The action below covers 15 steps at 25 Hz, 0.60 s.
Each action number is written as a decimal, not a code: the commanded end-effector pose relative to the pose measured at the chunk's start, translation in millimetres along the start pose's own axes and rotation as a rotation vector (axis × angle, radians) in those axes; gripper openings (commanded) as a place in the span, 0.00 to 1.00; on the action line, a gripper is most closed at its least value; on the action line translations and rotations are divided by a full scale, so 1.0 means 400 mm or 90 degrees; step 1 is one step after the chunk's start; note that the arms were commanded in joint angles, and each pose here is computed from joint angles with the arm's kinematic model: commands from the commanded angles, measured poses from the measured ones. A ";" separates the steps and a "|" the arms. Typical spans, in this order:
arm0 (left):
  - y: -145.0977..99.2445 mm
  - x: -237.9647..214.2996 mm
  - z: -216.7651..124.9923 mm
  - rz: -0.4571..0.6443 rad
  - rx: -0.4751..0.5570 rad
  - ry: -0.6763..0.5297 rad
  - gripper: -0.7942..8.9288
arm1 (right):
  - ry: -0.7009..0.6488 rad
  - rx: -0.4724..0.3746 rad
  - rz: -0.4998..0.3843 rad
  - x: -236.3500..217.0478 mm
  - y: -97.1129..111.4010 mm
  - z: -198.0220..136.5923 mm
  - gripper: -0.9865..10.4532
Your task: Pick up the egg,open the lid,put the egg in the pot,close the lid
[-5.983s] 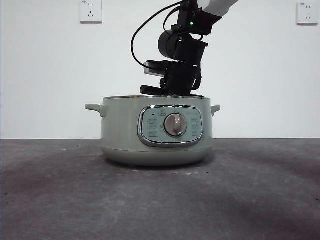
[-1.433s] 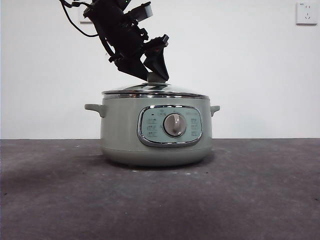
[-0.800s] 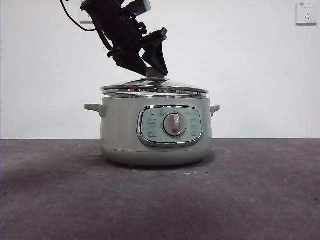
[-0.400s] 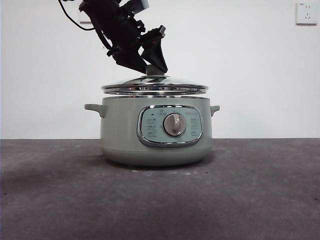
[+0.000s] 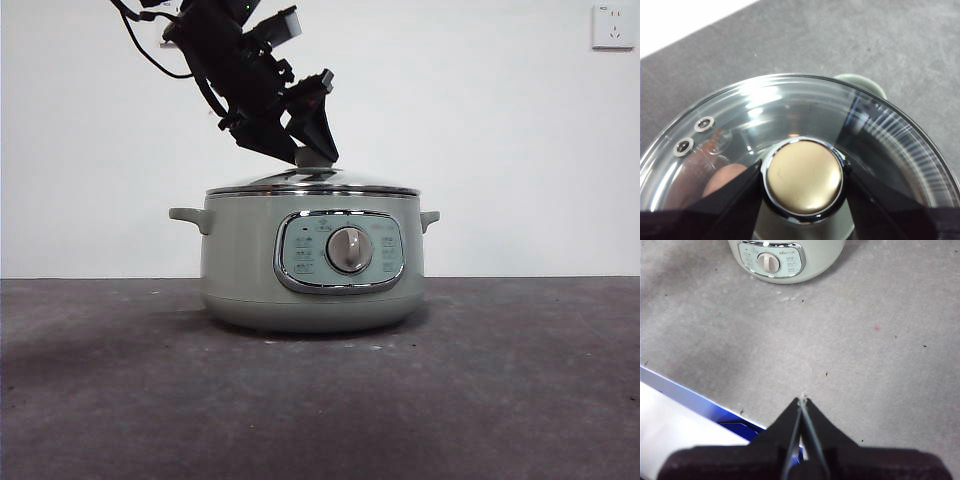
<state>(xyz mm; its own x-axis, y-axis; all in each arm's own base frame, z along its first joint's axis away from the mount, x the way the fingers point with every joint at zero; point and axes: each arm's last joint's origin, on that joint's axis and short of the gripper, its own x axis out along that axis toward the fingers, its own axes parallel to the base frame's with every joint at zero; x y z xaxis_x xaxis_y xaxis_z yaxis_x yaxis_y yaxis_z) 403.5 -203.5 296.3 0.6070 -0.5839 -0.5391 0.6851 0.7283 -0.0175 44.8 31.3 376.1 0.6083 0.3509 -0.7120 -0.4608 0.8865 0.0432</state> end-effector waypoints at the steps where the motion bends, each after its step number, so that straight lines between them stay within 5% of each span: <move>1: 0.002 0.017 0.000 -0.002 0.006 -0.014 0.08 | 0.020 -0.005 -0.003 0.004 -0.001 -0.009 0.08; 7: 0.012 0.014 -0.017 0.003 -0.007 0.024 0.11 | 0.020 -0.005 -0.003 0.004 -0.001 -0.009 0.08; 10: 0.021 0.011 -0.023 0.005 -0.014 0.038 0.55 | 0.020 -0.006 -0.003 0.004 -0.001 -0.009 0.08; 15: 0.026 0.008 -0.022 0.008 -0.015 0.037 0.61 | 0.020 -0.006 -0.003 0.004 -0.001 -0.009 0.08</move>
<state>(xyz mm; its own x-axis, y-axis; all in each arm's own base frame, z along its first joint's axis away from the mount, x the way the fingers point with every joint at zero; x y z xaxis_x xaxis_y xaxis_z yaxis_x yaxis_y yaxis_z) 406.1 -193.4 294.2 0.5989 -0.5577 -0.5747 0.6673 0.7443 -0.0268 44.8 31.3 376.1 0.6085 0.3505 -0.7119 -0.4606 0.8866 0.0429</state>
